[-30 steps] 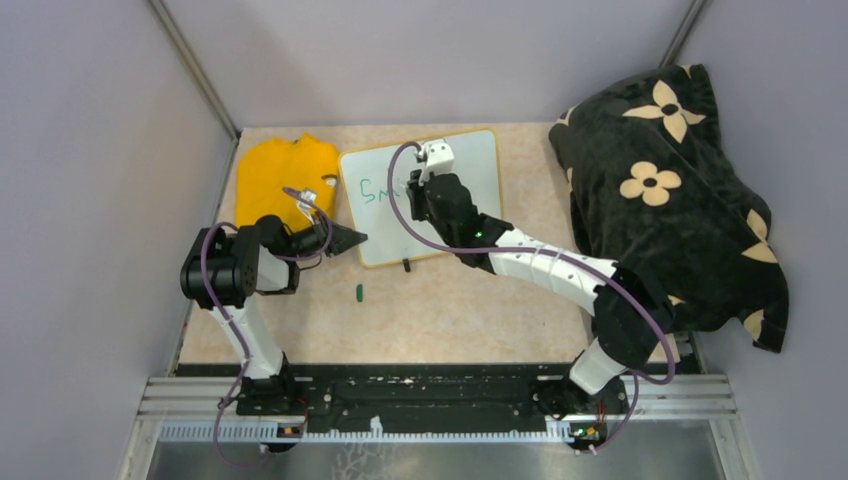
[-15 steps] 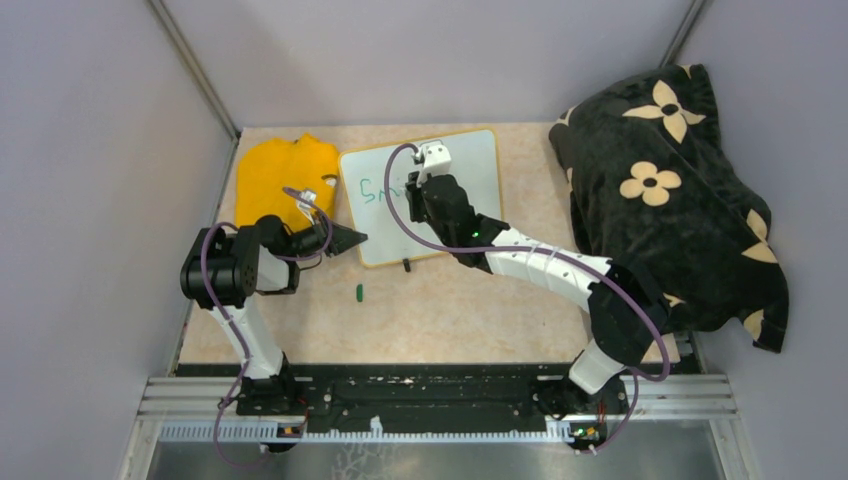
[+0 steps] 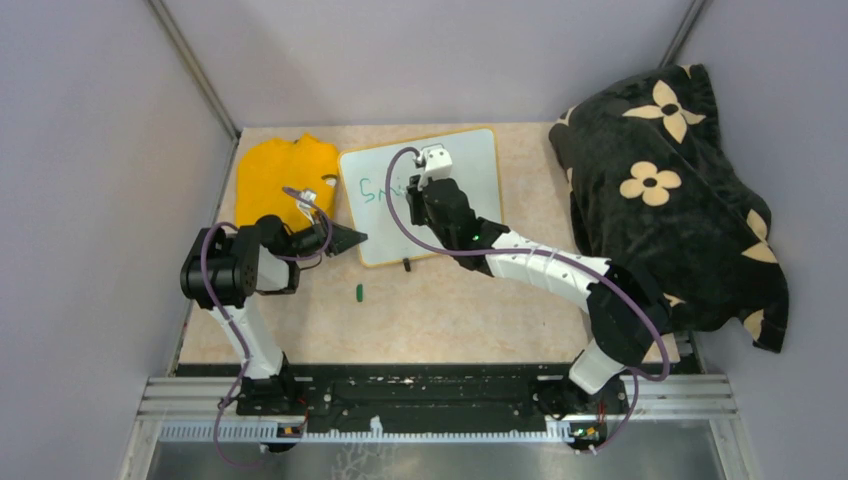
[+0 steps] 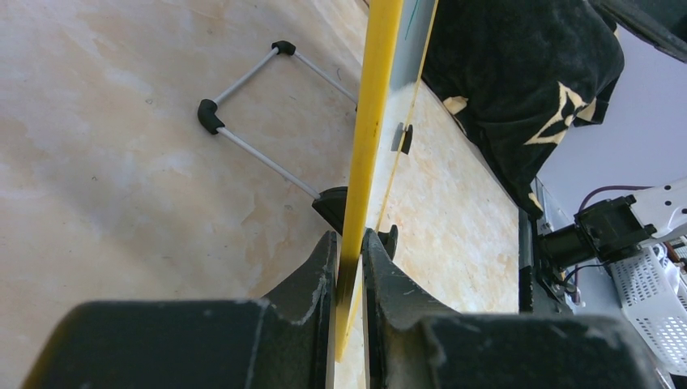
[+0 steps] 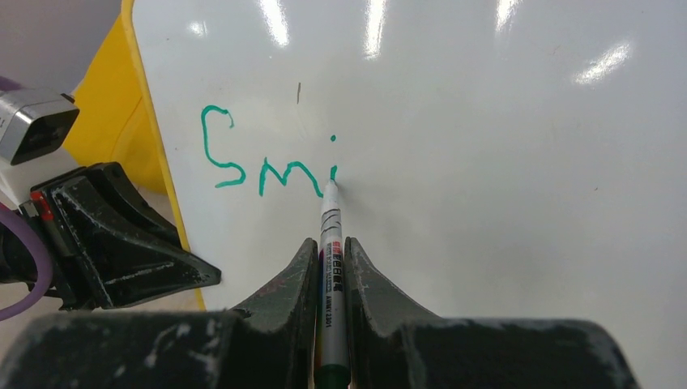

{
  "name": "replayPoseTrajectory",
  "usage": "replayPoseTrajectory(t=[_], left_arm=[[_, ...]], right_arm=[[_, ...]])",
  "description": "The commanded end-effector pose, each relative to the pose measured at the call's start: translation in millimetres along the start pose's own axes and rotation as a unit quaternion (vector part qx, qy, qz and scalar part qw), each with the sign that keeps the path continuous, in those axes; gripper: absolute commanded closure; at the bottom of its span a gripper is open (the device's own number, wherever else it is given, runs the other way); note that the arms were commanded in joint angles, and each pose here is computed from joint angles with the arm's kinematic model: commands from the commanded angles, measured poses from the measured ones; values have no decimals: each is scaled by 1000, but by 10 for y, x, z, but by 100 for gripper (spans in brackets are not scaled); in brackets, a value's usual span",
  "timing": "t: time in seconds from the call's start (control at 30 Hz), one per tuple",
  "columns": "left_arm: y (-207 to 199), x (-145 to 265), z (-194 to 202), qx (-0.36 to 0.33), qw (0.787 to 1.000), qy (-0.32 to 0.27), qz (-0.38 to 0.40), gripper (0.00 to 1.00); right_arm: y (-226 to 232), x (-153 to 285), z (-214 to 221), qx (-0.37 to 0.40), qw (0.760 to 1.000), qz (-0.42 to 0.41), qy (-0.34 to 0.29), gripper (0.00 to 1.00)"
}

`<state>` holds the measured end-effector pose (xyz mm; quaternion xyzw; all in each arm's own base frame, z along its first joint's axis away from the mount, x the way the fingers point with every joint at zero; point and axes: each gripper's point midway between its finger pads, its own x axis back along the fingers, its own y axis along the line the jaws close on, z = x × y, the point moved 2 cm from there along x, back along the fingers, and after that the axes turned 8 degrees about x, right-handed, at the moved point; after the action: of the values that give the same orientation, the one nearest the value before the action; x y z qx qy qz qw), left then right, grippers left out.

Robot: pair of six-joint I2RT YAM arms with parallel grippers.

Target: Write a sentence on the whiteboard

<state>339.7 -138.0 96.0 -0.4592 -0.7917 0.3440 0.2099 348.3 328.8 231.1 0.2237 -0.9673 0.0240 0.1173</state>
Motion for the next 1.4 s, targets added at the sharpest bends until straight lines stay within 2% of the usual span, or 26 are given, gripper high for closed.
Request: replayPoseTrajectory(t=[0.0, 0.27, 0.77, 1.37], left_arm=[[106, -15, 14, 9, 1000, -3, -15, 100], [106, -16, 7, 8, 1000, -4, -16, 100], [106, -17, 13, 8, 1000, -3, -15, 100], [108, -17, 13, 8, 1000, -2, -15, 100]], right_arm=[[-46, 66, -70, -13, 1000, 5, -13, 100], [-61, 112, -97, -16, 1000, 6, -16, 100], [-150, 239, -751, -29, 996, 14, -85, 100], [-206, -35, -805, -30, 996, 28, -85, 100]])
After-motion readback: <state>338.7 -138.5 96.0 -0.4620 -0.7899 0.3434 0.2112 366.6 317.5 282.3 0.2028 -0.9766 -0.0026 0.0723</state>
